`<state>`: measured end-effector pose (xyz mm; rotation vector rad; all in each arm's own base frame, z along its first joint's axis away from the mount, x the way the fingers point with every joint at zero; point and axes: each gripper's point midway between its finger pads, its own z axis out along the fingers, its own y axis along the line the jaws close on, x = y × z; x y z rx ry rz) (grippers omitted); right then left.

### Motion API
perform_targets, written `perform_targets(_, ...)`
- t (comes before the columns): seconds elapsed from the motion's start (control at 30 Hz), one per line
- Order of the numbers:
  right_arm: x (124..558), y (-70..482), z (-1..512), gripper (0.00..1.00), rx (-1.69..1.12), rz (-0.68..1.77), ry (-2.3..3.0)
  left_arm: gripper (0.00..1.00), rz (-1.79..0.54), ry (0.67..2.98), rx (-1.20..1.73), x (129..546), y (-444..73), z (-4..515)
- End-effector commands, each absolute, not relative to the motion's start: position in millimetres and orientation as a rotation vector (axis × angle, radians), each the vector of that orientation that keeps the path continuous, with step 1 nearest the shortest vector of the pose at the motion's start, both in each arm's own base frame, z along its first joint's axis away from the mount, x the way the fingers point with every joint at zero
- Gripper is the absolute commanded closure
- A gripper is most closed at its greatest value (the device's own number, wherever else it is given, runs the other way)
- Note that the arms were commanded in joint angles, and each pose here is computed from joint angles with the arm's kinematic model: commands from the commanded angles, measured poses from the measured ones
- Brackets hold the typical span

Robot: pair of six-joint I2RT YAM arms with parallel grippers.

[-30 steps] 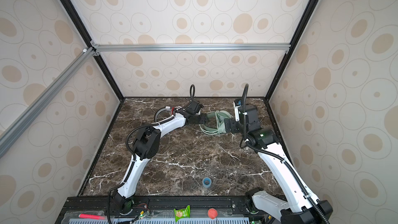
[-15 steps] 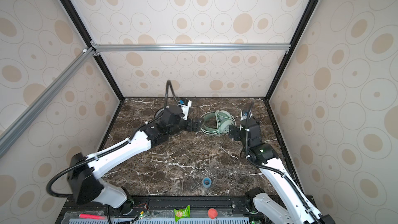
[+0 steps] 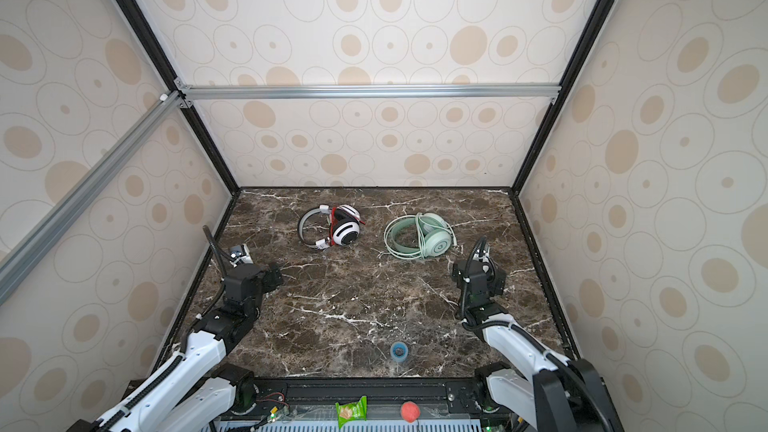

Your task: Wrap the headphones

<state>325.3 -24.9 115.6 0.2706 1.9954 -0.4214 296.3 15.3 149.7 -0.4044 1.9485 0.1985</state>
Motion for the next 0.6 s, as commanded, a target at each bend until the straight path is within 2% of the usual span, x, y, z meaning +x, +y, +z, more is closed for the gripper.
perform_targets(0.0, 347.7, -22.0, 120.8, 0.0, 0.248, -0.403, 1.917, 0.02, 0.299, 1.764, -0.438, 310.6, 38.1, 173.2)
perform_targets(0.2, 386.6, -13.7, 113.4, 0.0, 0.142, -0.366, 1.933, 0.02, 0.398, 1.73, -0.38, 324.6, 51.5, 147.5)
perform_targets(0.4, 395.1, -21.7, 100.7, 0.0, 0.177, -0.332, 1.96, 0.02, 0.341, 1.626, -0.275, 353.0, 38.5, 152.8)
perform_targets(0.57, 398.3, -24.0, 96.6, 0.0, 0.184, -0.313, 1.988, 0.02, 0.301, 1.682, -0.159, 380.9, 29.2, 135.5)
